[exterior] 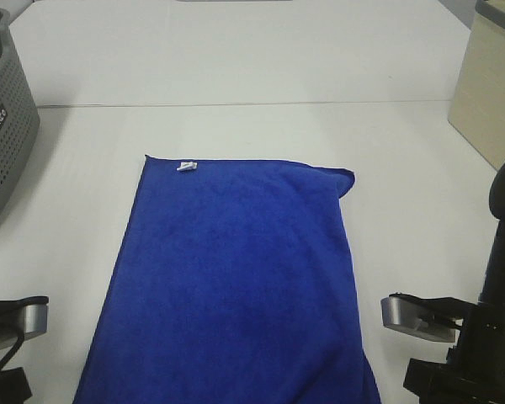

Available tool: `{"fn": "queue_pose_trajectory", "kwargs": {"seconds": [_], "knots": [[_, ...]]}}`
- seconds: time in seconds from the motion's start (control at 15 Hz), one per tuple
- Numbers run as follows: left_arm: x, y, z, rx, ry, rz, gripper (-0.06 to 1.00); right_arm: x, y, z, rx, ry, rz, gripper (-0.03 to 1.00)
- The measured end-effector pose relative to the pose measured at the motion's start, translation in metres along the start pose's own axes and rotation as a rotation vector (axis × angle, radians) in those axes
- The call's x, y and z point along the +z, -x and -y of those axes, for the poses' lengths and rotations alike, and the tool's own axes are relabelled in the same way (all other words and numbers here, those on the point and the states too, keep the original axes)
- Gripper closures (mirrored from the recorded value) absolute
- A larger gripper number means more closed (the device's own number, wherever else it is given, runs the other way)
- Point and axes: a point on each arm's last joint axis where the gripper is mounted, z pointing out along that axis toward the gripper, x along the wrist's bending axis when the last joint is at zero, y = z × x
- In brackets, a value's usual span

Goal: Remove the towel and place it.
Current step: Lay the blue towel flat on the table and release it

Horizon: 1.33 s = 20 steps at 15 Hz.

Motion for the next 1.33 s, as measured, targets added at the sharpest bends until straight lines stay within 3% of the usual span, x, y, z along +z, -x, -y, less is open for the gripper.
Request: {"fn": "queue_pose_trajectory", "kwargs": {"seconds": [0.13, 0.47, 0.73, 0.87, 1.07, 1.33], "knots": [[0.0, 0.002, -0.001, -0.008, 0.008, 0.019, 0.39, 0.0, 0.0, 0.0, 0.0, 0.0, 0.0, 0.38], [-0.001, -0.001, 0.0, 0.013, -0.006, -0.022, 0.38, -0.008, -0.004, -0.006, -0.021, 0.03, 0.004, 0.38], [-0.034, 0.018, -0.019, 0.1, 0.135, -0.035, 0.38, -0.032, -0.018, -0.018, -0.08, 0.105, 0.016, 0.38], [-0.062, 0.034, -0.03, 0.174, 0.239, -0.061, 0.38, -0.056, -0.032, -0.019, -0.144, 0.204, 0.043, 0.38], [-0.108, 0.054, -0.045, 0.246, 0.381, -0.16, 0.38, -0.098, -0.053, -0.017, -0.194, 0.404, 0.089, 0.38], [-0.168, 0.063, -0.053, 0.267, 0.554, -0.327, 0.38, -0.169, -0.037, -0.014, -0.11, 0.678, -0.05, 0.38]]}}
